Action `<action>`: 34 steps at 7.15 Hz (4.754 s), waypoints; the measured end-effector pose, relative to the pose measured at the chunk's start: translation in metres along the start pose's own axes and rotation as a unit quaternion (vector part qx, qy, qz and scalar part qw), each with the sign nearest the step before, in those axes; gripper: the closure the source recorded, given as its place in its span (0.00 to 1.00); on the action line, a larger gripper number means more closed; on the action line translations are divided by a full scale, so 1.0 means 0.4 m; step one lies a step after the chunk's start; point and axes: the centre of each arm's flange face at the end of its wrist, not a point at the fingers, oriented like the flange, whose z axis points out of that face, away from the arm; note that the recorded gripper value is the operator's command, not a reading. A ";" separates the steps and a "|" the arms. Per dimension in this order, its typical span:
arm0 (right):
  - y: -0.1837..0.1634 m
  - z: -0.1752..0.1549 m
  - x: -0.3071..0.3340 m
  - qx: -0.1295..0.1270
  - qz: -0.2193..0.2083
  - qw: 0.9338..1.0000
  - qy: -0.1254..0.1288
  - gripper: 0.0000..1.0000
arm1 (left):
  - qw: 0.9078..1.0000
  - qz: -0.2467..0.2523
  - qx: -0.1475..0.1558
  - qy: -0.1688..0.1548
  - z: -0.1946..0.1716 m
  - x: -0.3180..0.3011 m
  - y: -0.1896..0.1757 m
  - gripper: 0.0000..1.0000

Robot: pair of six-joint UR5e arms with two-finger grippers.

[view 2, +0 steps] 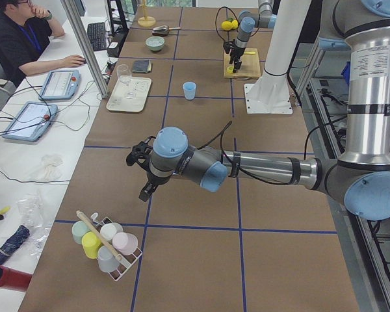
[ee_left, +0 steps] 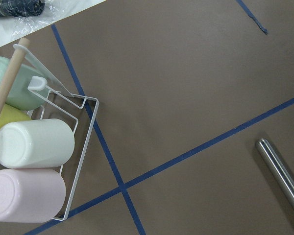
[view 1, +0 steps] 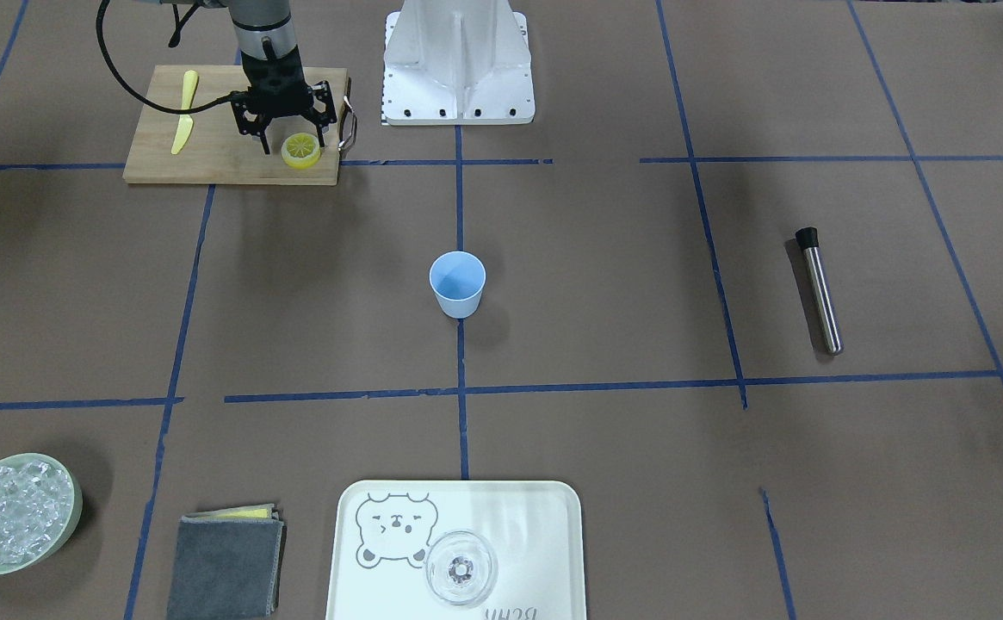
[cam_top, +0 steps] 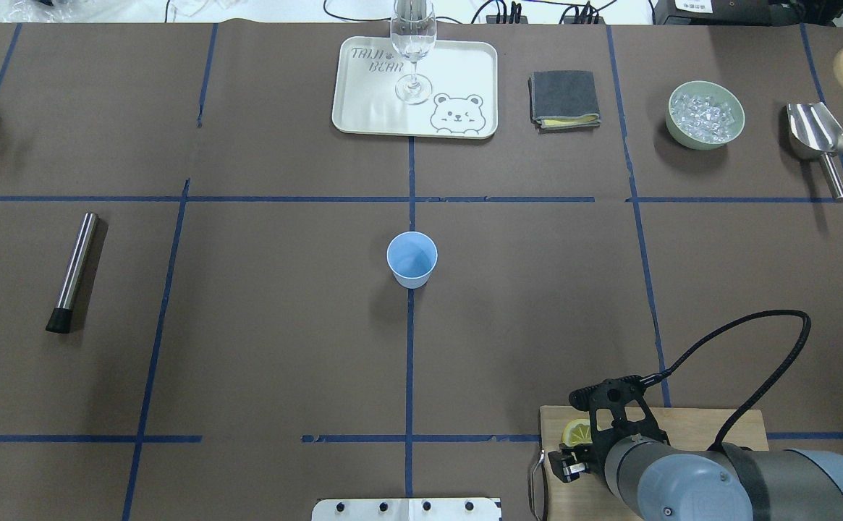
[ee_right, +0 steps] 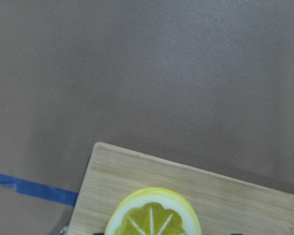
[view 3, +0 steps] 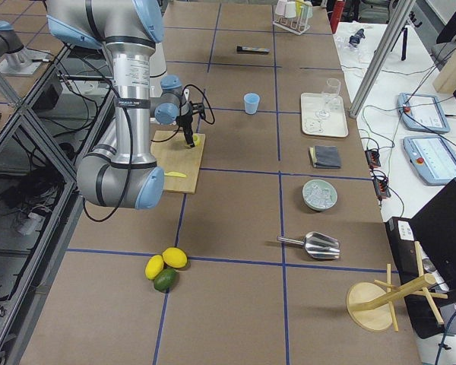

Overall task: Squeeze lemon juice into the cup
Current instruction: 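Close the right gripper on the top lemon slice, then lift the lemon slice with the right gripper and carry it over the blue cup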

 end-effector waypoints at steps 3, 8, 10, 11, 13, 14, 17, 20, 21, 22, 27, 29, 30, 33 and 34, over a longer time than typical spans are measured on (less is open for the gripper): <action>0.001 -0.002 -0.006 0.000 -0.001 1.000 -0.002 0.20 | 1.000 0.000 0.000 0.000 -0.001 0.001 0.000 0.00; 0.001 -0.004 -0.010 -0.001 0.000 1.000 -0.005 0.23 | 1.000 0.001 0.001 0.001 -0.001 0.001 -0.002 0.00; 0.003 -0.001 -0.007 -0.002 0.001 1.000 -0.004 0.23 | 1.000 0.001 0.001 0.001 -0.001 0.002 -0.002 0.00; 0.005 0.000 -0.007 -0.003 0.001 1.000 -0.003 0.24 | 1.000 0.001 0.001 0.001 -0.001 0.002 -0.002 0.00; 0.005 -0.001 -0.011 -0.003 0.001 1.000 -0.005 0.32 | 1.000 0.001 0.000 0.001 -0.001 0.001 -0.001 0.00; 0.005 -0.001 -0.012 -0.003 0.001 1.000 -0.005 0.34 | 1.000 0.001 0.000 0.001 0.000 0.001 0.000 0.00; 0.004 -0.003 -0.013 -0.003 0.002 1.000 -0.006 0.39 | 1.000 0.001 0.000 0.001 0.000 0.000 0.001 0.00; 0.000 -0.011 -0.014 -0.002 0.003 1.000 -0.009 0.39 | 1.000 0.001 0.000 0.001 0.000 0.000 0.001 0.00; -0.002 -0.013 -0.013 -0.002 0.003 1.000 -0.010 0.38 | 1.000 0.000 0.000 0.001 0.000 0.000 0.001 0.00; -0.004 -0.017 -0.013 -0.001 0.004 1.000 -0.011 0.38 | 1.000 0.000 0.000 0.001 0.000 0.000 0.001 0.00; -0.054 -0.125 -0.008 0.003 0.017 1.000 -0.019 0.38 | 1.000 0.001 0.000 0.001 0.000 0.000 -0.001 0.00; -0.097 -0.157 -0.017 -0.002 0.029 0.999 -0.026 0.38 | 1.000 0.000 0.000 0.001 0.001 0.000 -0.001 0.00; -0.135 -0.175 -0.034 -0.004 0.037 0.999 -0.027 0.38 | 1.000 0.000 0.000 0.001 0.000 0.000 -0.001 0.00; -0.308 -0.270 -0.130 -0.005 0.061 0.998 -0.024 0.38 | 1.000 0.000 -0.001 0.001 0.003 0.000 -0.001 0.00; -0.371 -0.284 -0.151 -0.005 0.064 0.998 -0.025 0.38 | 1.000 -0.001 -0.001 0.001 0.005 -0.003 -0.001 0.00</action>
